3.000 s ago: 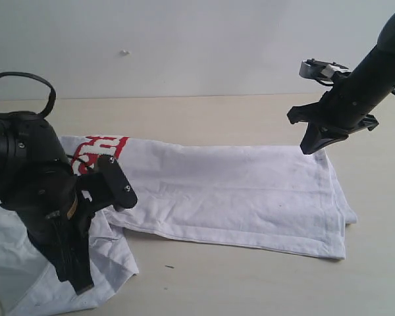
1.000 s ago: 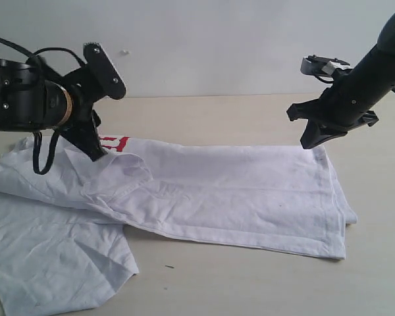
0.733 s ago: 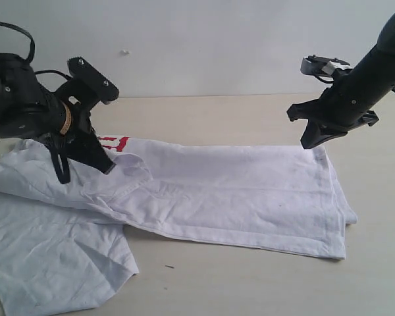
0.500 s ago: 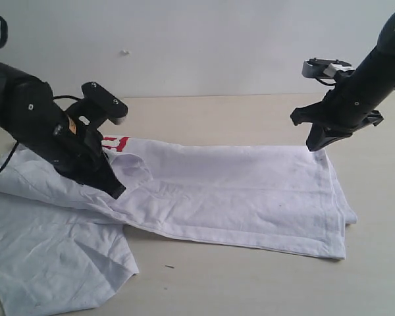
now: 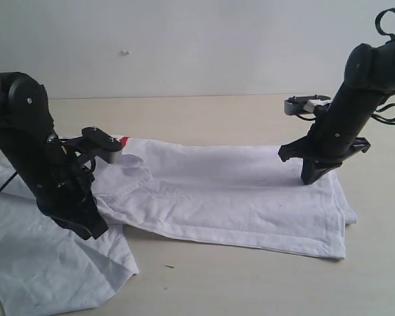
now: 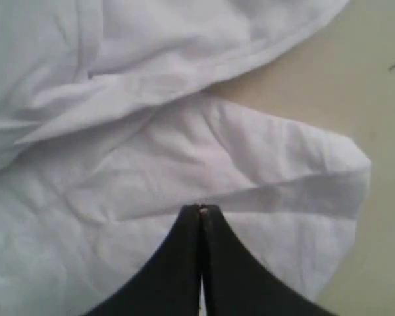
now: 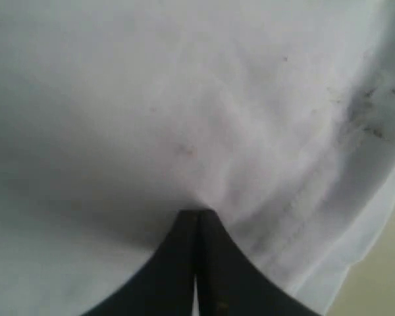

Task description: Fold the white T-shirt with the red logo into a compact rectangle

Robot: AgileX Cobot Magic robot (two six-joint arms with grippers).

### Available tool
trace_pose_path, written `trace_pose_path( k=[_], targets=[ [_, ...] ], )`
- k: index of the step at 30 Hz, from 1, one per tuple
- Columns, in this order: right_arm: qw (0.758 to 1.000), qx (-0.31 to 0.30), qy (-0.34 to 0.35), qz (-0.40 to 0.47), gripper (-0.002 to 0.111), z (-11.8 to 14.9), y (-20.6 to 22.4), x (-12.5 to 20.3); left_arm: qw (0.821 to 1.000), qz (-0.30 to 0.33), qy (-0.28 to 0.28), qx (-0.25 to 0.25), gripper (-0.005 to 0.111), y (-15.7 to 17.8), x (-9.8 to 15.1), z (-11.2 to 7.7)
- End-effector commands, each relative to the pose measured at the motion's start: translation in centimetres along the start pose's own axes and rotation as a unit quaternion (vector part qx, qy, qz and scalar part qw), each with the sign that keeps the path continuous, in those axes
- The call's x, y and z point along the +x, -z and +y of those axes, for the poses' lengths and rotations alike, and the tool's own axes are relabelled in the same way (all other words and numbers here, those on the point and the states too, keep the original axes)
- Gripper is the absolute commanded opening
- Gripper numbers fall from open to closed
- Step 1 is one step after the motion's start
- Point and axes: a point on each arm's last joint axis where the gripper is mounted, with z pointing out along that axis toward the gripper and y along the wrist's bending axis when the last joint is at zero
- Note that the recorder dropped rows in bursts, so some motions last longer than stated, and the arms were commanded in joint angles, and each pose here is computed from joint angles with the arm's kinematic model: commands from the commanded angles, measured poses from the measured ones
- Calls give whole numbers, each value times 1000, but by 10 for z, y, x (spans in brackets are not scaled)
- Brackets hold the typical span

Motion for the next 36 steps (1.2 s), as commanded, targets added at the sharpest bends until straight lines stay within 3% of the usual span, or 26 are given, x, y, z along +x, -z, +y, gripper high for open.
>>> trace_pose_path(
  k=[1, 5, 10, 20, 29, 32, 36],
  targets=[
    [999, 44, -2, 24, 0, -10, -14, 4, 999, 28, 30, 15, 0, -5, 3, -2],
    [998, 58, -4, -16, 0, -12, -13, -3, 996, 84, 31, 22, 0, -24, 22, -10],
    [998, 59, -4, -28, 0, -13, -13, -5, 993, 102, 56, 20, 0, -35, 36, -15],
    [997, 58, -8, -53, 0, -12, -10, -10, 987, 159, -28, 25, 0, -60, 55, -82],
    [993, 30, -30, -113, 0, 0, 31, -16, 996, 85, -21, 8, 0, -36, 44, -79],
    [992, 25, -34, -121, 0, 2, 38, -16, 999, -5, -32, -21, 0, -4, 27, -75],
    [992, 23, -30, -117, 0, 3, 38, -15, 986, -148, -12, -69, 0, 29, 12, -54]
  ],
)
